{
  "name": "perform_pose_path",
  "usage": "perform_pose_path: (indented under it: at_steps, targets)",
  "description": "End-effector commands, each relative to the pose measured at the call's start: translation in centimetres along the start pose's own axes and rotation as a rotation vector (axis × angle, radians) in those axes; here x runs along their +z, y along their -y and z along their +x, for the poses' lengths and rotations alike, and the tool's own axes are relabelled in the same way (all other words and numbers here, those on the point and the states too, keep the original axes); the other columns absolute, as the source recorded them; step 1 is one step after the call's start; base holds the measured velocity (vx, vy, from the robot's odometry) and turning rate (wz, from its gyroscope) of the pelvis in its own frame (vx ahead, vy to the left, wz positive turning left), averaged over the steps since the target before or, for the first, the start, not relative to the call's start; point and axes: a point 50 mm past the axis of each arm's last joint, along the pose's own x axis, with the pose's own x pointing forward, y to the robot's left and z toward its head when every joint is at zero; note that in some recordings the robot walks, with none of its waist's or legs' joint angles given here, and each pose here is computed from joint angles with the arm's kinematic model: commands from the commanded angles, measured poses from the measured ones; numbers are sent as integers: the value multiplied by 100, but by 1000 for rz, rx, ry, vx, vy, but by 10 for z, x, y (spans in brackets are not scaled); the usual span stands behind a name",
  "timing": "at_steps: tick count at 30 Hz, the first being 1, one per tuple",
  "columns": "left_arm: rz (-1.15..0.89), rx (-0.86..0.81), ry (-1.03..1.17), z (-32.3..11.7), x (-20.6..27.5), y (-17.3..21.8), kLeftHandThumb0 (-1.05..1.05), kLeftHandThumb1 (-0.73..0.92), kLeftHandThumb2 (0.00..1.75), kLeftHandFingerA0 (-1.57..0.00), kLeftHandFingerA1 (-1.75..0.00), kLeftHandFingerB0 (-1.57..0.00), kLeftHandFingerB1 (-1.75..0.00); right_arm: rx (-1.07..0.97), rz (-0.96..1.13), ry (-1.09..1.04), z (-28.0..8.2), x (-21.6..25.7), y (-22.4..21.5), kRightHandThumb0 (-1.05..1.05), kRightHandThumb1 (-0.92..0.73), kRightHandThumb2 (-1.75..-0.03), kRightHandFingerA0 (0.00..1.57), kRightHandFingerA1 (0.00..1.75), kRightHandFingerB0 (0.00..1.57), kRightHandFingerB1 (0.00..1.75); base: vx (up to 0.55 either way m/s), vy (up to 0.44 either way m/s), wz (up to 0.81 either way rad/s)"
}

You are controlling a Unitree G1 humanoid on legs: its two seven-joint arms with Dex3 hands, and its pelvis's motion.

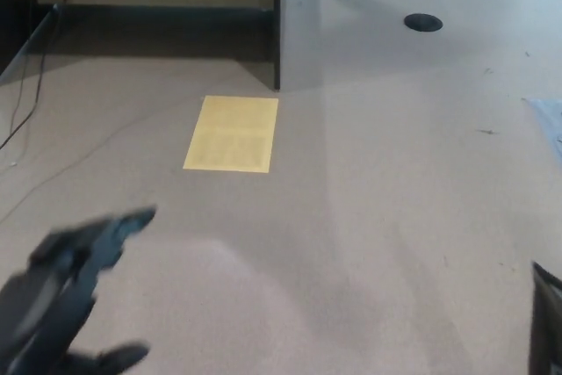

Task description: A person is holding a plastic bag and the robot extends its left hand to grab the bag by hooking its thumb into the holes at the top and brings its hand down by its side. Then it extends its arm again to hand the plastic bag back to the person.

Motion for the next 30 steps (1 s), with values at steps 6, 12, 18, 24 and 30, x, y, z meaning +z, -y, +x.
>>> perform_pose_path:
  at_steps: [6, 12, 18, 24, 30]
  targets:
    - [-168, 147, -233, -111, -80, 28, -12, 53, 56, -20, -31, -31, -34, -61, 36, -31, 1, -4, 6, -21, -63, -58, 72, 50, 49, 40, 0, 0, 0]
    - [-125, 116, -318, -120, -99, 33, -10, 54, 56, -21, -33, -35, -34, -72, 47, -27, 4, -1, 5, -20, -63, -58, 73, 51, 50, 40, 0, 0, 0]
    - [-200, 95, -348, -116, -107, 35, -7, 42, 88, -11, -50, -29, -54, -82, 56, -35, 5, -2, 8, -20, -64, -59, 71, 50, 48, 40, 0, 0, 0]
    - [-302, 161, -426, -117, -115, 36, -8, 59, 58, -35, -36, -55, -37, -104, 82, -20, 9, 2, 11, -23, -64, -59, 74, 51, 46, 38, 0, 0, 0]
    - [-426, 174, -500, -138, -117, 44, -7, 62, 60, -43, -38, -57, -38, -90, 40, -45, -5, -10, 4, -23, -60, -58, 72, 49, 47, 36, 0, 0, 0]
